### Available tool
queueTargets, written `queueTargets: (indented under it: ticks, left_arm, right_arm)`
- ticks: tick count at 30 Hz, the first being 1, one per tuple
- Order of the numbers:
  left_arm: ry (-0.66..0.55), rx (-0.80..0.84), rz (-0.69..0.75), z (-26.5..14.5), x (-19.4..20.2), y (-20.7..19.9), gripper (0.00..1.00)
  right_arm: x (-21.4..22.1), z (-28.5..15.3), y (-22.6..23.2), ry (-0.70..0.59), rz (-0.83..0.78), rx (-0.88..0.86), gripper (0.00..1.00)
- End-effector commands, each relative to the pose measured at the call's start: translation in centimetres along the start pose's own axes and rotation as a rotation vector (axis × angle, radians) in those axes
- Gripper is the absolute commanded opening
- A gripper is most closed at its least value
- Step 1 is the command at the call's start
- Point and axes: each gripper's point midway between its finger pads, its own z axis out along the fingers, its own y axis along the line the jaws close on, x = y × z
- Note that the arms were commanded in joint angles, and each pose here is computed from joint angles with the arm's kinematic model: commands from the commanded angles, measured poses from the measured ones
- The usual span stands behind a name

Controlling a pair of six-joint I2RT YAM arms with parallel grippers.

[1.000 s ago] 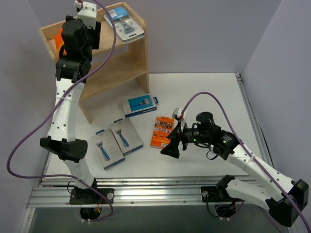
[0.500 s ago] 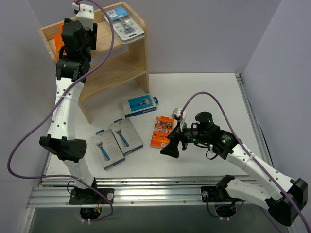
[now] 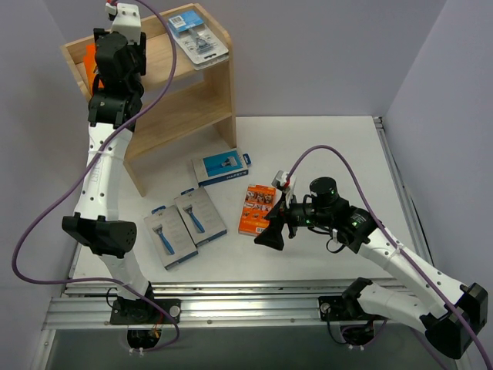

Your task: Place and organize the shaving razors onto the shelf

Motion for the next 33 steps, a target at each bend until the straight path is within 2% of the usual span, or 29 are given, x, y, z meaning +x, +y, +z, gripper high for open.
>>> queueTargets:
  ticks: [1,27,33]
  left_arm:
    - [-0.004,-0.088,-0.007,-0.2,-0.2,2.4,0.64]
    - [-0.006,-0.153,0.006,-0.2,0.6,6.7,0.64]
    - [-0.072,-0.097,-0.045,-0.9,-1.2,6.2,0.75]
  right_arm:
    - [-1.8,-0.3,0.0,-0.039,-0.033,0.004,1.0]
    - [-1.5,0.1,-0.9,-0.026,-0.005,0.016,1.0]
    - [-1.7,0.0,-0.9,-0.032,-0.006,0.021,1.0]
